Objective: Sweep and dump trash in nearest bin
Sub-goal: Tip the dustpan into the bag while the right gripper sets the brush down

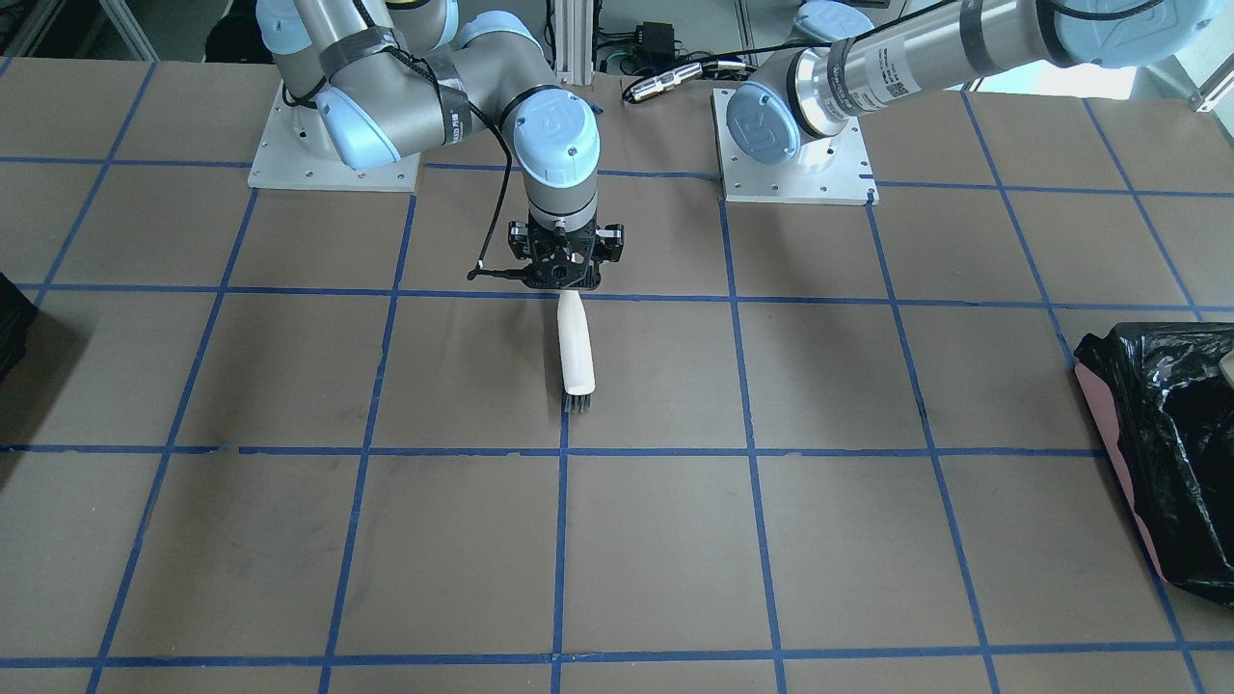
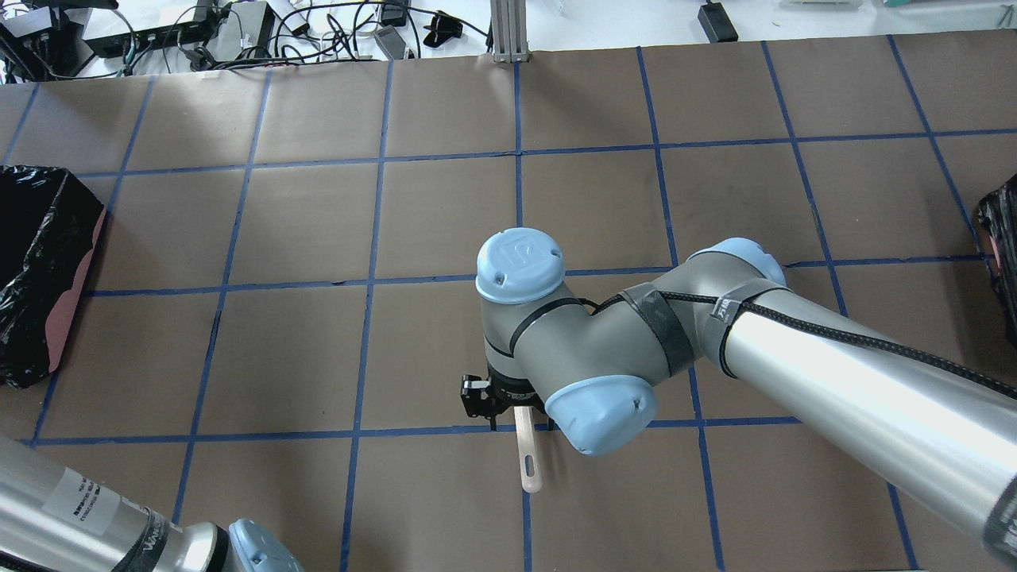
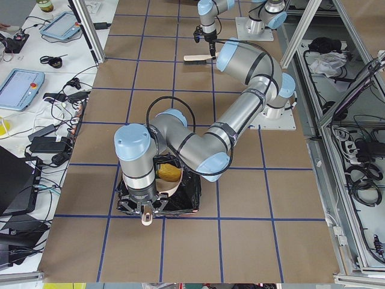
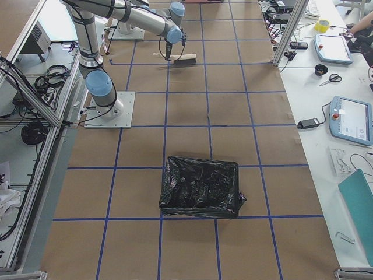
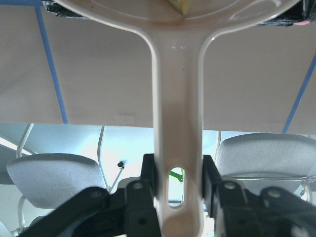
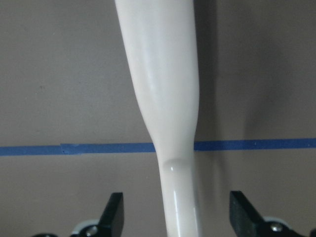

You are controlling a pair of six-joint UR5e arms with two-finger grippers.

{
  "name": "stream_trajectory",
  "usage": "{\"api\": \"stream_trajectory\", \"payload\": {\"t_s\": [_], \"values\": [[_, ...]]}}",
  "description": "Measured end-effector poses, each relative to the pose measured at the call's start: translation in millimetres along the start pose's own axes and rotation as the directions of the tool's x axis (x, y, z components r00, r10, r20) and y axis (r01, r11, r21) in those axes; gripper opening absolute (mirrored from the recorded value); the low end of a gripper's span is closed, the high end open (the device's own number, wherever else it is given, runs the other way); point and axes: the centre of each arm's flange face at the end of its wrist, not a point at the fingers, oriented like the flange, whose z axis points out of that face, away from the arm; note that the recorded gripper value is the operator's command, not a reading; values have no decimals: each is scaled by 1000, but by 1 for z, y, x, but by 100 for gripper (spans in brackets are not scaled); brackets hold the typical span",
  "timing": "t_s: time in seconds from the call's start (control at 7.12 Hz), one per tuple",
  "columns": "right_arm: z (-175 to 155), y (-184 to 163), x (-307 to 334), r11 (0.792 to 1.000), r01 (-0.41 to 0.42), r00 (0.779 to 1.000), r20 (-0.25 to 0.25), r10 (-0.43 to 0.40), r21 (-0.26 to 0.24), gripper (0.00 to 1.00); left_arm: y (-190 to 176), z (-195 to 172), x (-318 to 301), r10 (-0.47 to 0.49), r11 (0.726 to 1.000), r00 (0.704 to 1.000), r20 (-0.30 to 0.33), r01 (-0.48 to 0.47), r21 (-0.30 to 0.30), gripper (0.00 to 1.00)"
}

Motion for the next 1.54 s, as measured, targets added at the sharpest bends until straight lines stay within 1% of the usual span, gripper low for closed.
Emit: {"api": "stream_trajectory", "payload": {"t_s": [0.14,0.28,0.42,0.56,0.7,0.84,0.98,1.12,1.26,1.4,1.54], "values": [[-11,-4,-1,1000,5,1000,4,-5,25,96,-2,7,-2,-2,999,1000,31,4,-43,0],[-35,-10,-4,997,11,1000,2,-12,73,100,-10,20,-2,10,996,999,47,-6,-86,0],[-73,-14,-7,991,28,1000,-8,-27,129,100,-20,30,-1,33,992,999,30,-29,-120,0],[-120,-15,-12,985,45,999,-12,-44,165,100,-26,26,-3,49,987,999,16,-46,-152,0],[-170,-14,-18,980,51,999,-11,-50,191,100,-29,13,-6,55,982,998,14,-52,-184,0],[-213,-12,-20,976,50,999,-7,-50,211,100,-30,1,-8,55,976,998,10,-52,-212,0],[-246,-15,-14,974,34,999,0,-35,224,100,-32,-8,-10,54,969,999,1,-52,-240,0],[-270,-25,5,971,14,1000,10,-17,238,100,-36,-16,-13,54,962,999,-7,-54,-267,0],[-288,-39,37,968,11,1000,16,-15,252,100,-40,-20,-15,56,958,998,-12,-57,-281,0],[-301,-52,72,967,23,1000,11,-26,252,100,-42,-24,-17,59,956,998,-11,-60,-287,0],[-310,-61,108,968,47,999,-1,-48,247,100,-49,-36,-21,70,954,998,-1,-67,-292,0]]}}
